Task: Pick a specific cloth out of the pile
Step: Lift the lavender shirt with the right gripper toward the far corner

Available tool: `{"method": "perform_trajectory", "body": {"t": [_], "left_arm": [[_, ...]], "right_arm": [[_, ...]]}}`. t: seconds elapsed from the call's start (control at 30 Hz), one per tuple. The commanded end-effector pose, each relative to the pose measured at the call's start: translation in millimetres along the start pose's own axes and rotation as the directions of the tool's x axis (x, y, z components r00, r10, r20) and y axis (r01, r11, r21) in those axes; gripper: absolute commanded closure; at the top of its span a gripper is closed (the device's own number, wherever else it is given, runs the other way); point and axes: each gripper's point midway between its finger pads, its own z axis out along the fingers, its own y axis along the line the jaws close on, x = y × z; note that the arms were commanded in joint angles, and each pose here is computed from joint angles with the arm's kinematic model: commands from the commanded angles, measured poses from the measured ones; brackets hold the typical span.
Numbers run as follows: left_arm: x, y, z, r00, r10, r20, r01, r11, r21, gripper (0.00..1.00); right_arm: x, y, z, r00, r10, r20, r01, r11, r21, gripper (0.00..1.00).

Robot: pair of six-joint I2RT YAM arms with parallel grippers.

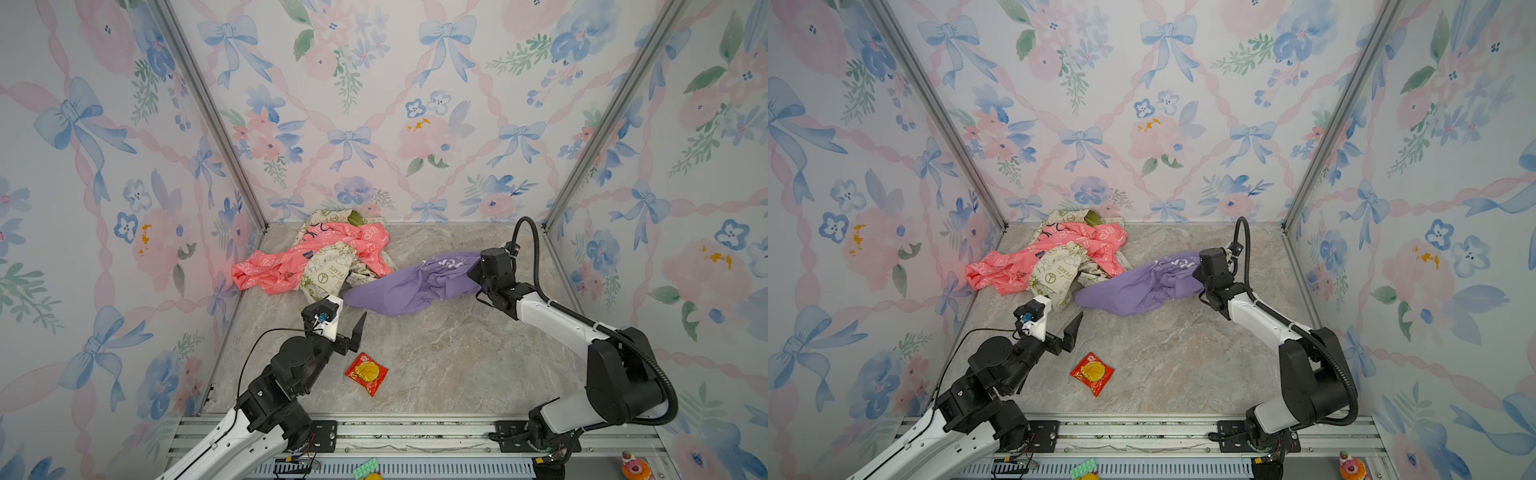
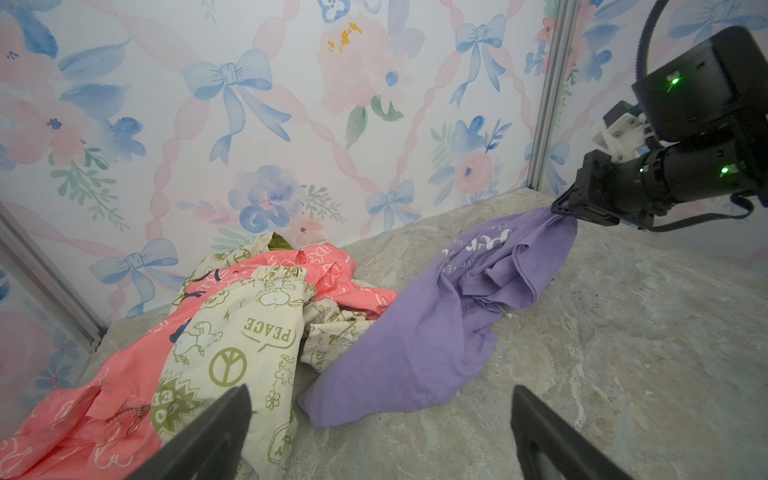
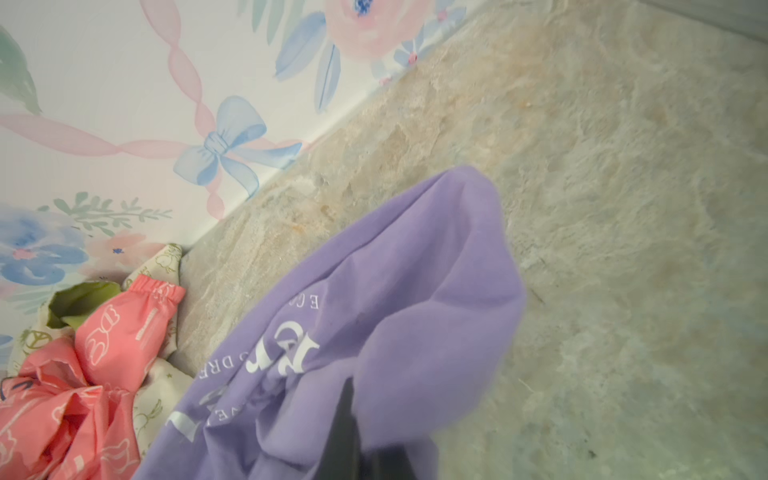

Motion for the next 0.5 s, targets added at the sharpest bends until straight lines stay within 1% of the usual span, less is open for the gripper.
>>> {"method": "perform_trajectory", "body": {"t": [0.0,0.23,0.47], "left_arm": [[7.5,3.5,1.0,1.000,0.018,-0.017,-0.018,1.000,-0.020,0.02],[6.6,3.5,0.5,1.000,0.019,-0.014,-0.020,1.000,-0.019,0.02],[7.8,4.5,0.9,1.000,0.025,-0.018,-0.025,0.999,-0.026,0.02]], "right_arm": [[-54.9,3.0,-16.1,0.996,-0.026,0.088,0.028,1.000,-0.015,1.00],[-137.2,7.6,-42.3,0.975,0.043,0.216,-0.025,0.996,-0.087,1.00],[-209.4,9.6,-67.9,0.934,0.097,0.345,-0.061,0.991,-0.115,1.00]]}}
